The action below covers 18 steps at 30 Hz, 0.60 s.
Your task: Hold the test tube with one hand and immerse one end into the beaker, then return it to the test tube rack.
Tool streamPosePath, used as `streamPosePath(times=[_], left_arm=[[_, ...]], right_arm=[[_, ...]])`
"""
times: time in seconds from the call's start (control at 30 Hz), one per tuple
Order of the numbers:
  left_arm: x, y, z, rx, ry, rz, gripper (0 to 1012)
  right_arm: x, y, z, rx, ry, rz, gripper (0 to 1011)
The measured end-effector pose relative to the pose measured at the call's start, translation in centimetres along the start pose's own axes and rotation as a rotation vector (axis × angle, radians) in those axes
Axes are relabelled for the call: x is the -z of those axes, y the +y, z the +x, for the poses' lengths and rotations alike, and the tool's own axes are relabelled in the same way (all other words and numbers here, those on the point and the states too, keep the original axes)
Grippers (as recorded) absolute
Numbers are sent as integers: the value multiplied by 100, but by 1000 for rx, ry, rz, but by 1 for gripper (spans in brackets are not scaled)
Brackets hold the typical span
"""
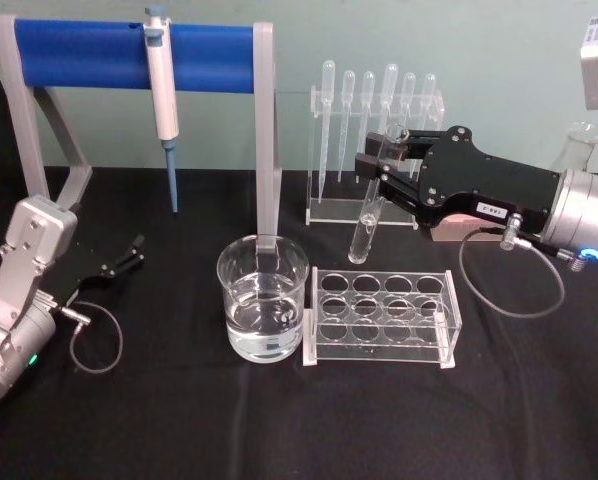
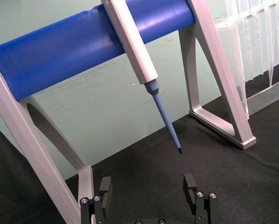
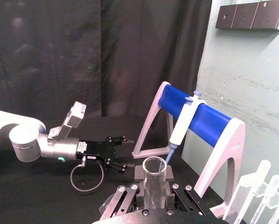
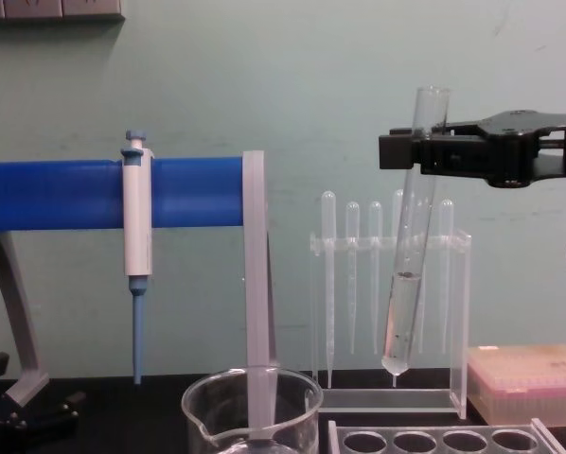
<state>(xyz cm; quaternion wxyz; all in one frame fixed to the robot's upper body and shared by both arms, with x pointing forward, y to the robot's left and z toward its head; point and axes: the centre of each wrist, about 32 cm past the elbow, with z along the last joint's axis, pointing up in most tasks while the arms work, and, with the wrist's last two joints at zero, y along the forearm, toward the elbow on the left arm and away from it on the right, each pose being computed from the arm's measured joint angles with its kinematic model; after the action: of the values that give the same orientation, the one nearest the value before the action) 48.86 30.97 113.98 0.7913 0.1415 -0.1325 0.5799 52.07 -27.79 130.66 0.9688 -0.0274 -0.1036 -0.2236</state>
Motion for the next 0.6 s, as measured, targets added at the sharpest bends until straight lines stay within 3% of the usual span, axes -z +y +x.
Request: streamPosePath(times=[0.6], left_arm=[[0,0,0,0,0,0,1000]], right_arm=[[0,0,0,0,0,0,238]])
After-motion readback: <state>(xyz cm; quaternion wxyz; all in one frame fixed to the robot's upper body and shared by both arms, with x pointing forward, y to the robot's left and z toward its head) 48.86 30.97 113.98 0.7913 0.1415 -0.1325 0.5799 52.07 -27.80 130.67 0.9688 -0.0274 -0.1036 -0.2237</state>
